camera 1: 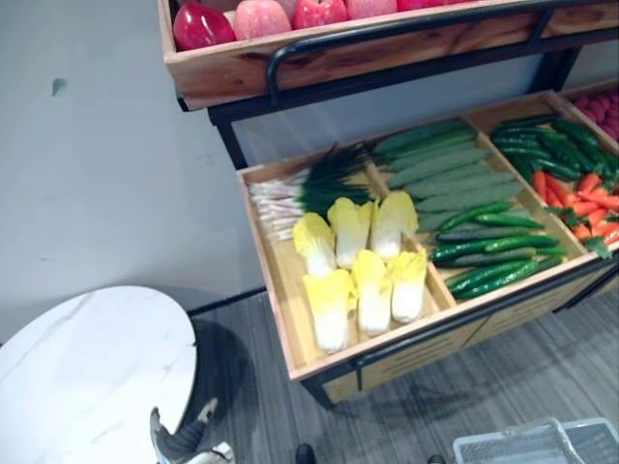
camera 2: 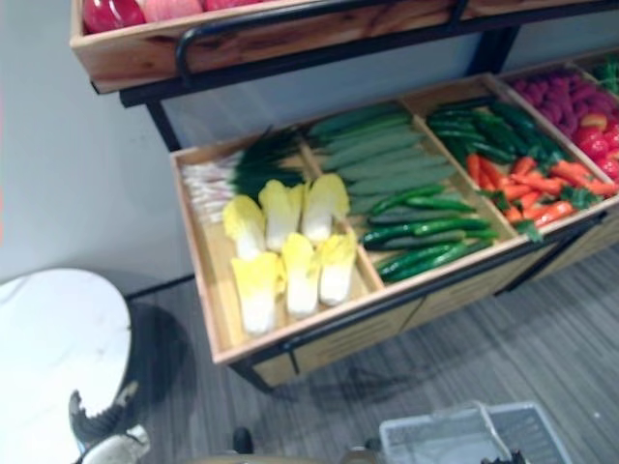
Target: Pick vegetable in the basket
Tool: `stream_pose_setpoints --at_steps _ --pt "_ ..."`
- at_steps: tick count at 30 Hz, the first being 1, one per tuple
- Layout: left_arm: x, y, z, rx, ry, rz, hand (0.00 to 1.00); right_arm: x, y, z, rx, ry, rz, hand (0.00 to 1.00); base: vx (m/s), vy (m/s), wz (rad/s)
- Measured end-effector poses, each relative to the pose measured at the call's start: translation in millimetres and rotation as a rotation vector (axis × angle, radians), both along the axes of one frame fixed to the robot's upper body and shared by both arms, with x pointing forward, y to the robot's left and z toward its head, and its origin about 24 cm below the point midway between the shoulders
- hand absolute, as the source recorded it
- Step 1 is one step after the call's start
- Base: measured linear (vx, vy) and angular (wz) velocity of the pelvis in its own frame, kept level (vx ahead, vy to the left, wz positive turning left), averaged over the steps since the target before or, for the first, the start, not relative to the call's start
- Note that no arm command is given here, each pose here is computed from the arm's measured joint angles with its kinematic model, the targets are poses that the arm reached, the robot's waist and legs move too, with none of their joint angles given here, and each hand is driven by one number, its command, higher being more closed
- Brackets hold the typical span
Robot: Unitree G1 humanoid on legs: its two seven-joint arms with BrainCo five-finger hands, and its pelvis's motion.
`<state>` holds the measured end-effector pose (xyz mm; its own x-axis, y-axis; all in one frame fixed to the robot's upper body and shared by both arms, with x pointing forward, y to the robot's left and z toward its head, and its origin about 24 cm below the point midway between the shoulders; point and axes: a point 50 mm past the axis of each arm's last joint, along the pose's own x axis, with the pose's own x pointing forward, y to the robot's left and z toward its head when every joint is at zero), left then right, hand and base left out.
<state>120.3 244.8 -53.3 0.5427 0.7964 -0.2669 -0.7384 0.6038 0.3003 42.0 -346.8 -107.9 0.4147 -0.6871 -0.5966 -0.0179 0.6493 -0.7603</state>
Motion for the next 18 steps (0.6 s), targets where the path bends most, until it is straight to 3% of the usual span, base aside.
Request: stream_pose_setpoints --at_steps 10,18 --pt "68 -48 52 -0.006 -0.298 -0.271 0.0 31 11 -1 0.013 -0.034 0.107 1.0 0.02 -0.011 0.01" --pt "86 -63 65 0.019 -0.35 -0.339 0.0 56 19 0 0.016 -0.057 0.194 1.0 0.01 -0.01 -0.27"
